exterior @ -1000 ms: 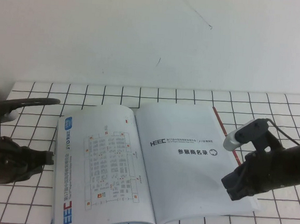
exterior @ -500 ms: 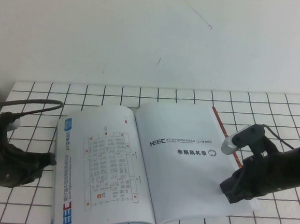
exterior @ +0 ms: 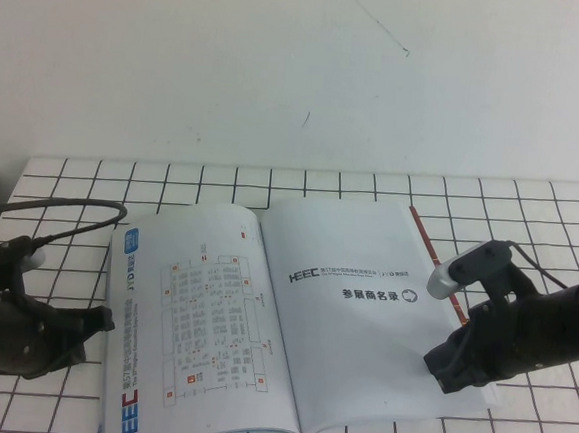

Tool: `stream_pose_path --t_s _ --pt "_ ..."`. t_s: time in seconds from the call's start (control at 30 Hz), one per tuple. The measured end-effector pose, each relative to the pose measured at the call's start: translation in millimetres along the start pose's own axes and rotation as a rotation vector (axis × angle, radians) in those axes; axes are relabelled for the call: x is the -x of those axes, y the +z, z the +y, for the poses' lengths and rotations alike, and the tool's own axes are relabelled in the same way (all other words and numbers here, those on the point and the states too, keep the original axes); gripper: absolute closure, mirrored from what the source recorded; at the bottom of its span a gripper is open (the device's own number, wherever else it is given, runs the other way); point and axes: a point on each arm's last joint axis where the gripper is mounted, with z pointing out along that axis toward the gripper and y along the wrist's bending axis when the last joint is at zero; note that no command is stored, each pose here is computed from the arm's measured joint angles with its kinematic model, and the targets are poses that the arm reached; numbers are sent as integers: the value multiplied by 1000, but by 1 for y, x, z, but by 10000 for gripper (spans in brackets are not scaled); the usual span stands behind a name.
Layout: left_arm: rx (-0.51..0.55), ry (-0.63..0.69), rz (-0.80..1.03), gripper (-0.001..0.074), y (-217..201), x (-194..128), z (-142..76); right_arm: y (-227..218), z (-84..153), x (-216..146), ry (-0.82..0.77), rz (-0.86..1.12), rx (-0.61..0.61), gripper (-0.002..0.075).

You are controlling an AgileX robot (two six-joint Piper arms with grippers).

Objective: Close book
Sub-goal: 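Close the open booklet and leave it lying on the table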

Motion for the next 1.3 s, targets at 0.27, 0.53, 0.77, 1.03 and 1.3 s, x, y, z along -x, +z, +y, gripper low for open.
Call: stream_pose_path --t_s 0.27,0.53,0.77,1.03,1.3 --pt "-13 -45 8 738 1 -1 -1 0 0 0 2 0 4 729" --pt "-22 -46 21 738 1 -2 -2 0 0 0 3 0 4 729" --pt "-33 16 26 738 1 -4 -7 0 0 0 4 -1 4 729" --pt "-38 36 24 738 9 -10 -19 0 1 0 4 1 15 729" --pt "-156 92 77 738 10 -15 -59 0 2 0 6 2 23 729"
